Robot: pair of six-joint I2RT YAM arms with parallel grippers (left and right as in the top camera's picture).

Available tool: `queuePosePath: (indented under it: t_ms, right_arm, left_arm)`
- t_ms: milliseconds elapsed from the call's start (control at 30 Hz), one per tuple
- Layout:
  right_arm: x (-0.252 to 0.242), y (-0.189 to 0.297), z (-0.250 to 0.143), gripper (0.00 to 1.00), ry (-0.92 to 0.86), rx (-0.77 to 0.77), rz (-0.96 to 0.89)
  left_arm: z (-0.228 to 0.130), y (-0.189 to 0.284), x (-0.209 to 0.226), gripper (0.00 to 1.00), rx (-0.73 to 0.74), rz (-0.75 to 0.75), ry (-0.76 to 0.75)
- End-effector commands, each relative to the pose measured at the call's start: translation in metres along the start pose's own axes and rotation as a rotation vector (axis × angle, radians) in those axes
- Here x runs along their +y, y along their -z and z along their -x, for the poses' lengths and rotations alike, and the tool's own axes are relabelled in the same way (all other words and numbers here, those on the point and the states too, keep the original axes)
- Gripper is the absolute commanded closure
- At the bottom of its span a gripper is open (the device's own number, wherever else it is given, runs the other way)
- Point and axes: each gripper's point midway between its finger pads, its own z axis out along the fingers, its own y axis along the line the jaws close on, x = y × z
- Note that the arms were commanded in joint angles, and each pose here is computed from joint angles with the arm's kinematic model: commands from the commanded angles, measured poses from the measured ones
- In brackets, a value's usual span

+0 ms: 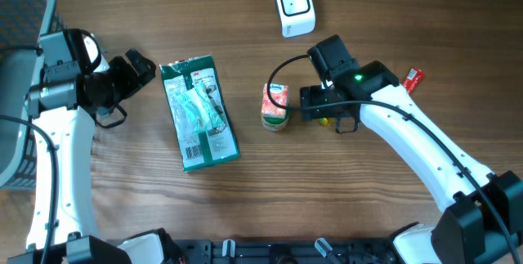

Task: Scan the item barcode
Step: 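Reach the right gripper to the yellow oil bottle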

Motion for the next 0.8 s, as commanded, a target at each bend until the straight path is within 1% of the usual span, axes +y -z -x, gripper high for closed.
queuePosePath:
  t_ms: [0,67,100,233,267,333,433,533,633,667,767]
  right_arm:
    - [0.005,-0.004,-0.001,0.08,-0.044,0.008,0.025]
    - [0.015,-0.003,-0.005,0.06,-0.088,0.033,0.078]
    - [0.023,-0.003,-0.008,0.00,-0.088,0.054,0.125]
    - [0.041,0.001,-0.016,0.00,-0.106,0.105,0.230]
    - [0.040,0.001,-0.017,0.00,-0.133,0.115,0.226]
    - [0.040,0.002,-0.020,0.00,-0.133,0.126,0.224]
    - [0.054,0.016,-0.021,0.00,-0.127,0.132,0.320]
    - [0.054,0.035,-0.013,0.00,-0.110,0.072,0.338]
    - [0.035,0.074,0.004,0.00,-0.131,-0.064,0.316]
    - [0.027,0.080,0.008,0.00,-0.138,-0.103,0.292]
    - [-0.005,0.094,0.023,0.00,-0.159,-0.238,0.145]
  left_arm:
    - [0.003,0.003,-0.002,0.00,-0.015,-0.002,-0.026]
    - [0.003,0.003,-0.002,0.00,-0.016,-0.002,-0.027]
    - [0.003,0.003,-0.002,0.00,-0.015,-0.002,-0.026]
    - [0.003,0.003,-0.002,0.00,-0.015,-0.002,-0.026]
    - [0.003,0.003,-0.002,0.00,-0.015,-0.002,-0.026]
    - [0.003,0.003,-0.002,0.00,-0.015,-0.002,-0.026]
    - [0.003,0.003,-0.002,0.00,-0.016,-0.002,-0.027]
    - [0.003,0.003,-0.002,0.00,-0.016,-0.002,-0.027]
    - [0.003,0.003,-0.002,0.00,-0.016,-0.002,-0.027]
    - [0.003,0.003,-0.002,0.00,-0.016,-0.002,-0.027]
    - [0.003,0.003,-0.002,0.00,-0.015,-0.002,-0.026]
